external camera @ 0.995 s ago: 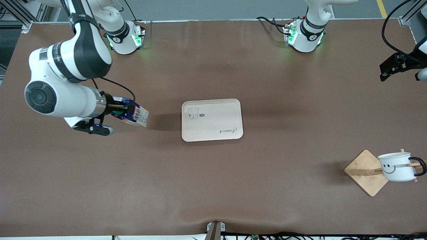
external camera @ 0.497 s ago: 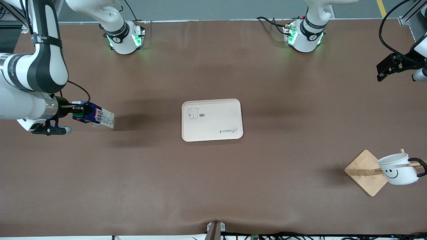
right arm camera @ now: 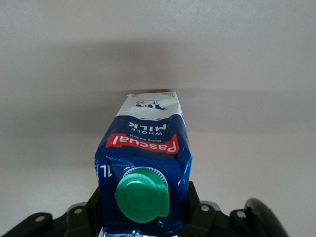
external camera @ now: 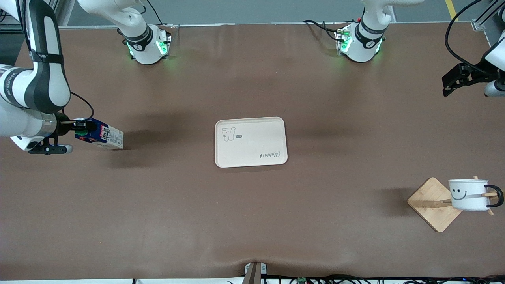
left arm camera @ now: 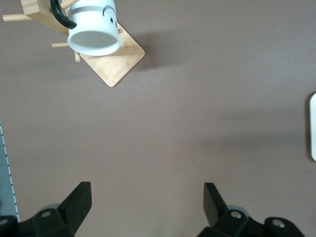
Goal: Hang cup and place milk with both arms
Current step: 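Carry the milk carton away from the tray and lower it with the right gripper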
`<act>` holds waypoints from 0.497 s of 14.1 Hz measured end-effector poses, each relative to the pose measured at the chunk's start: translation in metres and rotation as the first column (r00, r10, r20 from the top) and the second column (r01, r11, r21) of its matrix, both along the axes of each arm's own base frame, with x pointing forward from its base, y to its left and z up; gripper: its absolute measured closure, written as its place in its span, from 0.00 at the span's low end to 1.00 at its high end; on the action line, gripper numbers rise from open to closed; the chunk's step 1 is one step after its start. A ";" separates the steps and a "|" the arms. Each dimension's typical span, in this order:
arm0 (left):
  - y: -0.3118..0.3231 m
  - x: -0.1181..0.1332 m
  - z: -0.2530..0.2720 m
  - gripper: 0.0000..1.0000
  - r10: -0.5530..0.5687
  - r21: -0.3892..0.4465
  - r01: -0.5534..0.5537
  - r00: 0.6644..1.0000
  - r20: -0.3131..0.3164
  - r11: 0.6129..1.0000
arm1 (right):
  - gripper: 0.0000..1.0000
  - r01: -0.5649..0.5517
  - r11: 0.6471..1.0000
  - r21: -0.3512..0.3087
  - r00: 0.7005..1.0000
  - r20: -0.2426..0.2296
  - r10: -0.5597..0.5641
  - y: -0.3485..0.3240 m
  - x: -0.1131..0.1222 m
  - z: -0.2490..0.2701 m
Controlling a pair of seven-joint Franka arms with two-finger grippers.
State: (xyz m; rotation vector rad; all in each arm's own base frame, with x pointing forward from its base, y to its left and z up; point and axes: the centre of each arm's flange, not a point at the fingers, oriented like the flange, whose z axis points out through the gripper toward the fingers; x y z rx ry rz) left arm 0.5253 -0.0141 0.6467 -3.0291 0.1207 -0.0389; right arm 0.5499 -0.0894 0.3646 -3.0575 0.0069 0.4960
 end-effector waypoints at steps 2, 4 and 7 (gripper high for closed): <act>0.000 0.000 -0.002 0.00 0.000 0.000 0.000 1.000 -0.005 1.000 | 0.35 0.001 1.000 -0.003 1.000 0.005 -0.001 0.000 -0.004 -0.012; -0.001 0.000 -0.005 0.00 0.004 0.000 -0.004 1.000 -0.010 1.000 | 0.35 0.003 1.000 -0.002 1.000 -0.003 -0.003 -0.001 -0.008 -0.020; -0.011 -0.001 -0.006 0.00 0.046 -0.005 -0.046 0.999 -0.005 0.999 | 0.35 0.013 1.000 -0.004 1.000 -0.008 -0.013 -0.001 -0.010 -0.022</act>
